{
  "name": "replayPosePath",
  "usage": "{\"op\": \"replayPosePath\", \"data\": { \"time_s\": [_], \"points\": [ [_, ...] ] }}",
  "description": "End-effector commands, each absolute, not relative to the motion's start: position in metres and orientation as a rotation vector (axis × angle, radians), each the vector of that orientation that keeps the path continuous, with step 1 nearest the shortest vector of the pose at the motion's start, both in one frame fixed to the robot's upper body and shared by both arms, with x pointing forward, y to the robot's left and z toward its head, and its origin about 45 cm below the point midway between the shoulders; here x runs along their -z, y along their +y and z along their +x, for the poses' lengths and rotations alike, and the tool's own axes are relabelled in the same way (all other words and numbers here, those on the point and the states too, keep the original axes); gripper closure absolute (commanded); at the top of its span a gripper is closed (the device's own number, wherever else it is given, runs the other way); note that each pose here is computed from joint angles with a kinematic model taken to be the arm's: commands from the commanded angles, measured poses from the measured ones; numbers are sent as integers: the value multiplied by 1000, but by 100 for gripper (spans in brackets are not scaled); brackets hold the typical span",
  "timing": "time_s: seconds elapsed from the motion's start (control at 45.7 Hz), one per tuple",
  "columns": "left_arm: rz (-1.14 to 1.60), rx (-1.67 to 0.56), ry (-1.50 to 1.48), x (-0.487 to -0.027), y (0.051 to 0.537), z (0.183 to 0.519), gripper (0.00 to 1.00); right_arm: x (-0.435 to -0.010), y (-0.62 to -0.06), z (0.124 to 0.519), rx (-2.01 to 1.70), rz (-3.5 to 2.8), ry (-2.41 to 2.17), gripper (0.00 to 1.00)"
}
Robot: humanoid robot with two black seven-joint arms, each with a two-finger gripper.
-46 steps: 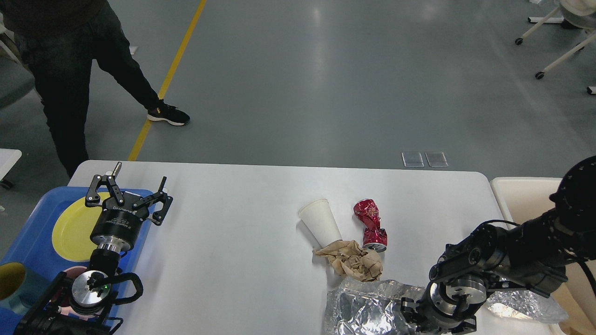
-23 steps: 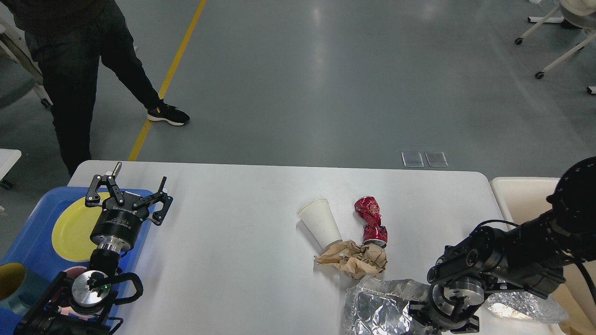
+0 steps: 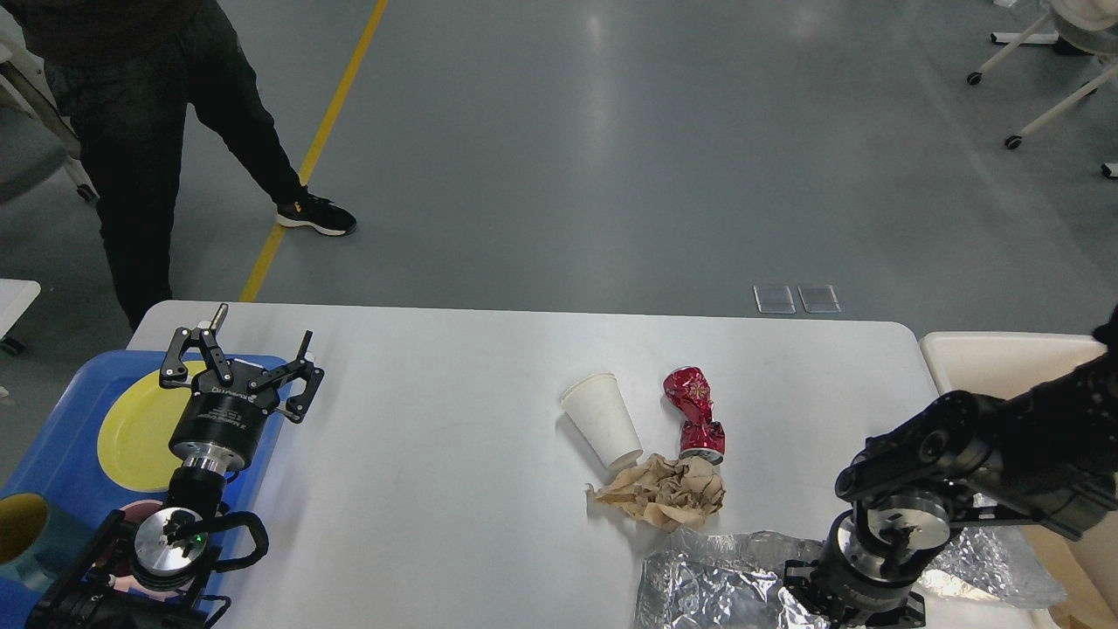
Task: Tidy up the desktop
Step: 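Lift the crumpled foil and drop it into the white bin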
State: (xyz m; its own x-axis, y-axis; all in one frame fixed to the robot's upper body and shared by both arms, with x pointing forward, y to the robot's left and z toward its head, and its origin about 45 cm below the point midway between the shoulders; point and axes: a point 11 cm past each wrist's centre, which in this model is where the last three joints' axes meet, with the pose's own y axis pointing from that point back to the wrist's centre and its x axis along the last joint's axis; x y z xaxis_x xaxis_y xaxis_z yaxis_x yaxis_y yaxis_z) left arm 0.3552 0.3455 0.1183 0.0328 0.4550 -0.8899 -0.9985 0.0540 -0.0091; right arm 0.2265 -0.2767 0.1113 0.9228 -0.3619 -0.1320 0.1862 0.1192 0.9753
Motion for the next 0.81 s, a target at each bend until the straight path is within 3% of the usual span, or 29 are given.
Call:
{"op": "replayPosePath", "data": {
  "time_s": [0.0, 0.284, 0.438, 0.788],
  "points": [
    [-830, -1346, 865, -118, 346, 355, 3, -167, -286, 240, 429, 1434, -124, 100],
    [-831, -1345, 864, -118, 345, 355, 3, -296, -300, 291, 389, 1449, -212, 100],
    [-830, -1346, 865, -118, 346, 355, 3, -354, -315, 295, 343, 1442, -314, 100],
    [-831, -1344, 863, -119, 345, 355, 3, -376, -330, 301, 327, 1415, -420, 100]
  ]
}}
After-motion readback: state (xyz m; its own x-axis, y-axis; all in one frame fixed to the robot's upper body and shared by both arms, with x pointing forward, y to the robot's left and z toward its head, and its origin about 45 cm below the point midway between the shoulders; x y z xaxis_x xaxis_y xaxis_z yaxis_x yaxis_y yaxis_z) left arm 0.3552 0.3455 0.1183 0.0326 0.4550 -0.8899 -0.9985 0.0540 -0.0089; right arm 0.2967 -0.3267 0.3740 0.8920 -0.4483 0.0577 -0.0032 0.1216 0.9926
